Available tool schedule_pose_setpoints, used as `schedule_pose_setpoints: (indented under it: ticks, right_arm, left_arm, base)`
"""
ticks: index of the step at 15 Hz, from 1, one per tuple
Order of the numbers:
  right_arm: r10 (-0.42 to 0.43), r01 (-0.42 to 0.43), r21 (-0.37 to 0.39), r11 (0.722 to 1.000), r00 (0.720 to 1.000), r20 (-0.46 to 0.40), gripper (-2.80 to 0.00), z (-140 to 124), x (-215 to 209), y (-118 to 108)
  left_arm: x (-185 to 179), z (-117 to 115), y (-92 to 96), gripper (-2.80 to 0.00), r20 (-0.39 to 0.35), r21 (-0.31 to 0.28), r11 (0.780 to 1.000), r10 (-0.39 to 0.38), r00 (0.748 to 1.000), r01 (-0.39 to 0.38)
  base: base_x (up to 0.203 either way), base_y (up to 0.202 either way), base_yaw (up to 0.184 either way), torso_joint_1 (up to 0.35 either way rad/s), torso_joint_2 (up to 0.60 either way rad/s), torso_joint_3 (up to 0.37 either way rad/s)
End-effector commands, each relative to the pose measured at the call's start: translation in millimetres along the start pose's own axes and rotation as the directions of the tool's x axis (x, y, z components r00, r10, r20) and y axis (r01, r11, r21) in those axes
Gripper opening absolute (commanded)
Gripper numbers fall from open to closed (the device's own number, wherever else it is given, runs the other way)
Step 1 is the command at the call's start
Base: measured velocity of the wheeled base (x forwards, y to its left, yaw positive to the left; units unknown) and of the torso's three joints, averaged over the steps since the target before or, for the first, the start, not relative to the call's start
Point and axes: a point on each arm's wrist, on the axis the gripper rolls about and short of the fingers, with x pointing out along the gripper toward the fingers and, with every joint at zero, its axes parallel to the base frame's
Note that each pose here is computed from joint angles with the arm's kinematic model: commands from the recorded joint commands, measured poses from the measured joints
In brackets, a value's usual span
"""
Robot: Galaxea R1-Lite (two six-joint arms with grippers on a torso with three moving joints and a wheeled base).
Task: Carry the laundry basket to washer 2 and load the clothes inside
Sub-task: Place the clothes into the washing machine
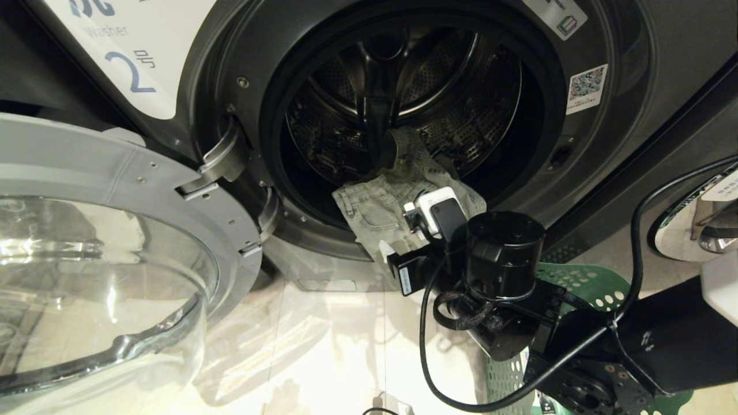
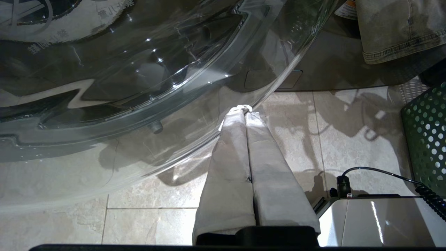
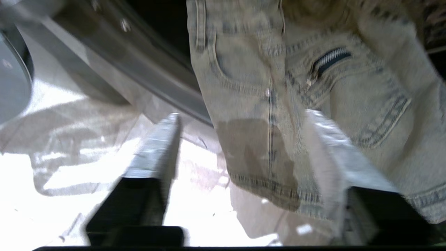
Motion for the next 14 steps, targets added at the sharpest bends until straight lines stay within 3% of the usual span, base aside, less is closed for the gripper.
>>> schedule_pose_setpoints:
  ticks: [1,7,14]
  right_arm:
    - [0.001,-0.002,-0.017,1.000,0.999,-0.052,-2.80,-18.7,2.1,2.9]
    - [0.016,-0.044,-0.097,0.994,0.961,-0.277,-2.80,-84.9,-19.2,1.1]
    - [-0.035,0.020,-0.038,0.999,0.898,-0.439,-2.80,-146.9,-15.3,9.6]
  left_arm:
    - [0.2,-0.2,0.0,-2.80,-0.002,0.000,1.000,0.000,1.000,0.000]
    - [0.2,-0.2,0.0,-2.80,-0.002,0.000,1.000,0.000,1.000,0.000]
    - [0.2,-0.2,0.0,-2.80,-0.002,0.000,1.000,0.000,1.000,0.000]
  base:
    - [0.000,0.000,0.000,0.000,0.00,0.000]
    - [0.000,0.000,0.000,0.000,0.00,0.000]
    - [0.000,0.000,0.000,0.000,0.00,0.000]
